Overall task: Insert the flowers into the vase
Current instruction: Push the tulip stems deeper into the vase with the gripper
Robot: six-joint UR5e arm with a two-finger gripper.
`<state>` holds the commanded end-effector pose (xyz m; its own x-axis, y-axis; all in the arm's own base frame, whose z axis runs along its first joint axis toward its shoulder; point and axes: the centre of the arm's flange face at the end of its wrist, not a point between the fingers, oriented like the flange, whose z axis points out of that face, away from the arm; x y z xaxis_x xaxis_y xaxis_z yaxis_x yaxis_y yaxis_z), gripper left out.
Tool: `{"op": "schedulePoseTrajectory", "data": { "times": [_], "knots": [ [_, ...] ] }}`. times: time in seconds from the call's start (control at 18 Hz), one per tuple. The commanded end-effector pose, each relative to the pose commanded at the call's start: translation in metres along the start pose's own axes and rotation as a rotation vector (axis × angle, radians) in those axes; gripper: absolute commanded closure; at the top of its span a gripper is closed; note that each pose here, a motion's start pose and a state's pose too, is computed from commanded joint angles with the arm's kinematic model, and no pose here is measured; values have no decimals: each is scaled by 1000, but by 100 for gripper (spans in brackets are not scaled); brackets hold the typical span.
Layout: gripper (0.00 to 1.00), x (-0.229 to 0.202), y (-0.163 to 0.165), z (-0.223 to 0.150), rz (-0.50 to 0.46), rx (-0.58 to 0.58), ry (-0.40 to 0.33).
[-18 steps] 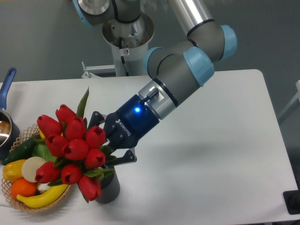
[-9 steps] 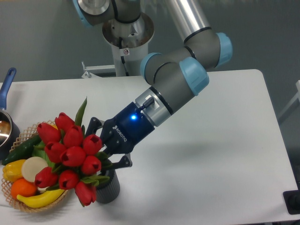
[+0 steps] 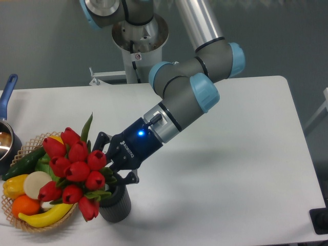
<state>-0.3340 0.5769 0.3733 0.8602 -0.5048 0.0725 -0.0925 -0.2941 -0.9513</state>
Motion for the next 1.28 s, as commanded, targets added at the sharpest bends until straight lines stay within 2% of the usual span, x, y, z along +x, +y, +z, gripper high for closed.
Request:
{"op": "schedulePoseTrajectory", "data": {
  "times": [1.28],
  "knots": [
    [85,-6,63,3,20,-74,-13]
  ]
}}
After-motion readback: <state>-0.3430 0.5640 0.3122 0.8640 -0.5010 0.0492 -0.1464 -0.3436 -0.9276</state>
